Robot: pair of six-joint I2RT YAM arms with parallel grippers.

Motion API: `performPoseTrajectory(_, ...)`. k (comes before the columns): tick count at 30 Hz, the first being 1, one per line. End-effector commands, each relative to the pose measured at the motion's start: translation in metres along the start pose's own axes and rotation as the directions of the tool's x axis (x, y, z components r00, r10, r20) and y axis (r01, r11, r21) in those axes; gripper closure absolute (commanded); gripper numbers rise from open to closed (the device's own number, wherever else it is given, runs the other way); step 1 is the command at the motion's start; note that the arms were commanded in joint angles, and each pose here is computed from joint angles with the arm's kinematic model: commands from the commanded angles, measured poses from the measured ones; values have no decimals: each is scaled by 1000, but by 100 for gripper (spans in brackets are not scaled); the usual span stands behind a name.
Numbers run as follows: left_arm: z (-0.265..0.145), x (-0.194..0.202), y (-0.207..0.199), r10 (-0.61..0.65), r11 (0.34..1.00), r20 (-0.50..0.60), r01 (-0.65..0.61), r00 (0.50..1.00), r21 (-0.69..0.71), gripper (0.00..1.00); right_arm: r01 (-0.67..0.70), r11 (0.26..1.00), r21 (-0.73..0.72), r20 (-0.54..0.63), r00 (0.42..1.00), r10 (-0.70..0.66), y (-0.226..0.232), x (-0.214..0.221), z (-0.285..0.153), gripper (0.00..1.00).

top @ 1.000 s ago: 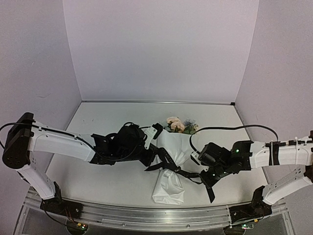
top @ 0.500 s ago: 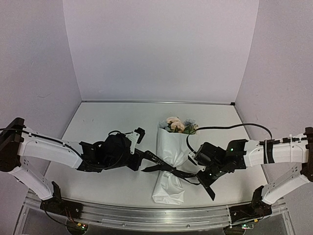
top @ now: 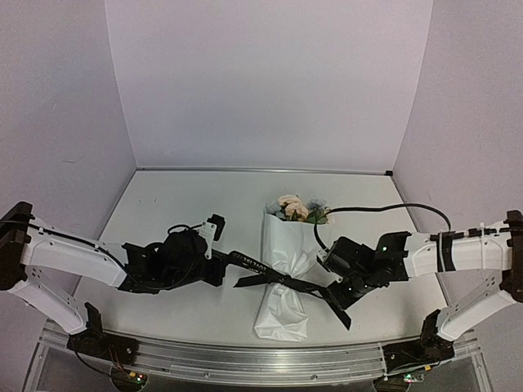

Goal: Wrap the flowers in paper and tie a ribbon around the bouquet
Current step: Tie the half-tied ribbon around the folded bouquet.

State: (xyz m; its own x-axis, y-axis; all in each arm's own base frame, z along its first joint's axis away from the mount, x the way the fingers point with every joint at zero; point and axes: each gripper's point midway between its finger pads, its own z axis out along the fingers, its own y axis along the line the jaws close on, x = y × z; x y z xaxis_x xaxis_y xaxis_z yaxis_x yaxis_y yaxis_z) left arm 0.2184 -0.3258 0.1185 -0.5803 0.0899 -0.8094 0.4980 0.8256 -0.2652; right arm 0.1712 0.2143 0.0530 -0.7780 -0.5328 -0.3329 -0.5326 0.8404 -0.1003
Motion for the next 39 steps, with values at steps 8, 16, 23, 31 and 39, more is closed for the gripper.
performPoseTrajectory(8,-8,-4,24,-112,990,59,116,992,-84,100,-75,993,91,26,997,73,-19,1,7,100)
performPoseTrajectory(16,-6,6,36,-146,979,41,150,988,-136,100,-160,981,111,38,987,157,-25,6,10,100)
performPoseTrajectory(23,-6,12,48,-166,968,29,168,986,-189,100,-237,967,90,86,969,229,-25,2,13,100)
performPoseTrajectory(31,-6,19,60,-201,953,19,199,980,-227,100,-286,949,135,125,955,270,-37,6,15,100)
performPoseTrajectory(39,-3,26,72,-240,933,4,231,971,-275,100,-295,934,200,68,955,287,-45,15,10,100)
